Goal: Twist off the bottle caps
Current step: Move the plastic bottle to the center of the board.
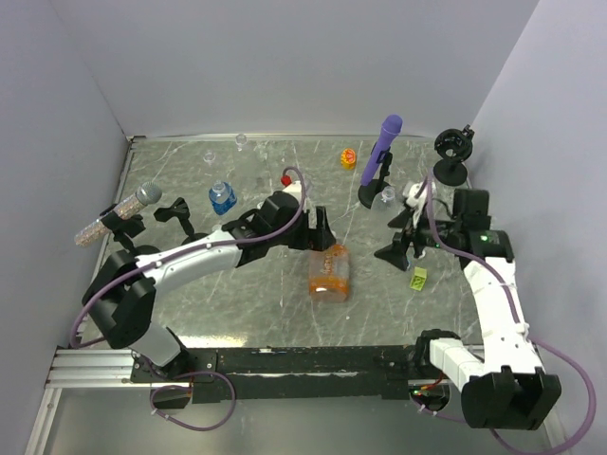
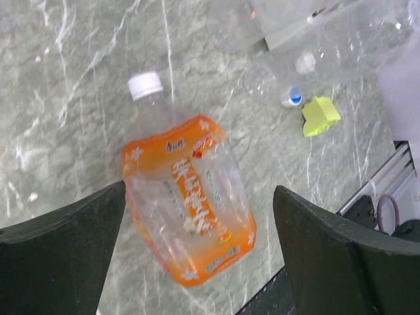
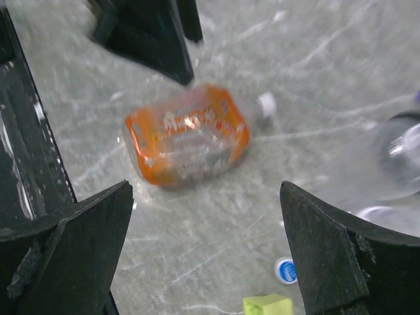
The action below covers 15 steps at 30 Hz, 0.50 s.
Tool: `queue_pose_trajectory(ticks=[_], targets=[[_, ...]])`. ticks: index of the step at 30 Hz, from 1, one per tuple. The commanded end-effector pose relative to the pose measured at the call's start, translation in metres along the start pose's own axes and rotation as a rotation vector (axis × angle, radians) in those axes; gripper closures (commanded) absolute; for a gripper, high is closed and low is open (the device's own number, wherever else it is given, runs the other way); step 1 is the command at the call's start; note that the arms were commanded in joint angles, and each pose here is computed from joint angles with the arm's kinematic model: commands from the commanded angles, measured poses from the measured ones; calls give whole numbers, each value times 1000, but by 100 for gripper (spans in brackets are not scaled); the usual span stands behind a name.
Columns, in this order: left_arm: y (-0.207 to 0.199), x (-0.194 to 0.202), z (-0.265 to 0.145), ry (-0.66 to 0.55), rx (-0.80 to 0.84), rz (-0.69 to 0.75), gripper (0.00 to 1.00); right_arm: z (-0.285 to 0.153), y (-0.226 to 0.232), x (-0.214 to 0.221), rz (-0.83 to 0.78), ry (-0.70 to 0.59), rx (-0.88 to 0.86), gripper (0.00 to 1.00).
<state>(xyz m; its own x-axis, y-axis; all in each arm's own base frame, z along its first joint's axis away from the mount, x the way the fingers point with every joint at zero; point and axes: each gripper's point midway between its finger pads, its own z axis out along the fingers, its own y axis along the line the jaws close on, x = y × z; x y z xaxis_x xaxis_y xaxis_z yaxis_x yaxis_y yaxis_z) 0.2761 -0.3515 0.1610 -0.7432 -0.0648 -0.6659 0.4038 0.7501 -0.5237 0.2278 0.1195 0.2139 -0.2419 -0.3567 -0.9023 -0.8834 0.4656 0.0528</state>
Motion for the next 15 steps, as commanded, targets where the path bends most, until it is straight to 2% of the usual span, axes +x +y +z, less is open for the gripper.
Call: queue_pose_trajectory(ticks=[1,8,13,15], targets=[[-25,-34,12,-88,66,-8,3,-26,21,-57,-33,-102,-39,1],[-19,-40,42,-77,13,-58,3,-32,18,-86,97,-192,-29,1],[4,-38,62,-43,-145,-127,1,-29,11,-74,125,-246,-17,1],[8,-36,67,-32,-172,-130,3,-29,10,-69,129,-274,-25,1]])
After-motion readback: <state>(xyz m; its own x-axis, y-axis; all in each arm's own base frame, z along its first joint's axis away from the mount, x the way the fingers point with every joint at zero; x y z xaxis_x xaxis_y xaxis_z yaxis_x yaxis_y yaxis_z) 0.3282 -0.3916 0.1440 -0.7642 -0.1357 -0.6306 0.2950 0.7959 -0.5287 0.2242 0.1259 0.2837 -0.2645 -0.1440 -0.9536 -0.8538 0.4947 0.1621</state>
